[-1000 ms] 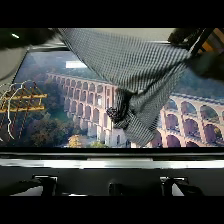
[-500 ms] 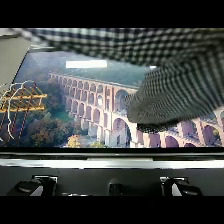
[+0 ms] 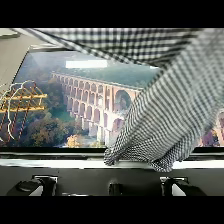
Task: Fold the clothes and pants, and hang the long-sleeved shirts on hangers.
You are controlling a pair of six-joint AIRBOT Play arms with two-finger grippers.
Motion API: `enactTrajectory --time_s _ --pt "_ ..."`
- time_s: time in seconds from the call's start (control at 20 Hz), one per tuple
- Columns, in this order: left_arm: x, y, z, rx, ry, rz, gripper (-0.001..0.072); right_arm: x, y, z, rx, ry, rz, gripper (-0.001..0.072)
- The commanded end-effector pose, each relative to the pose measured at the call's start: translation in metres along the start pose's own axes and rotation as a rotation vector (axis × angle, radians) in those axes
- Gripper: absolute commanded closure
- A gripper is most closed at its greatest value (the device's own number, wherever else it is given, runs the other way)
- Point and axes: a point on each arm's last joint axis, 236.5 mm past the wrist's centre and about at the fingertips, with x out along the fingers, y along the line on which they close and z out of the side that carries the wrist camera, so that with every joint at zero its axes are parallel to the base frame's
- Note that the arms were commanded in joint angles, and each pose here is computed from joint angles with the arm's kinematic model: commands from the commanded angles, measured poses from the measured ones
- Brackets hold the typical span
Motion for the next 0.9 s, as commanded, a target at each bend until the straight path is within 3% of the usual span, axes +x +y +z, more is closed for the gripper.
enactTrajectory --time_s 0.0,0.2,0.3,0.45,0.65,0.8,0.85 --pt "0.072 0.025 -0.067 -0.034 0.171 0.031 0.0678 0.109 -0.041 -0.046 0.182 0.119 0.192 0.0676" --pt "0.142 0.067 -0.122 -0.014 0.260 0.123 0.0678 0.242 -0.056 -0.153 0.281 0.235 0.222 0.0676" --pt "0.156 0.105 -0.159 -0.116 0.350 0.230 0.0678 0.286 -0.058 -0.217 0.307 0.317 0.206 0.0676" --pt "0.151 0.162 -0.244 -0.275 0.604 0.372 0.0678 0.315 -0.062 -0.322 0.320 0.524 0.166 0.0676" --pt "0.132 0.194 -0.364 -0.433 0.876 0.411 0.0678 0.310 -0.084 -0.404 0.289 0.741 0.079 0.0667" --pt "0.119 0.193 -0.425 -0.515 0.991 0.421 0.0678 0.291 -0.099 -0.402 0.284 0.808 0.044 0.0584" --pt "0.119 0.190 -0.434 -0.530 1.002 0.415 0.0677 0.278 -0.104 -0.393 0.288 0.833 0.042 0.0454"
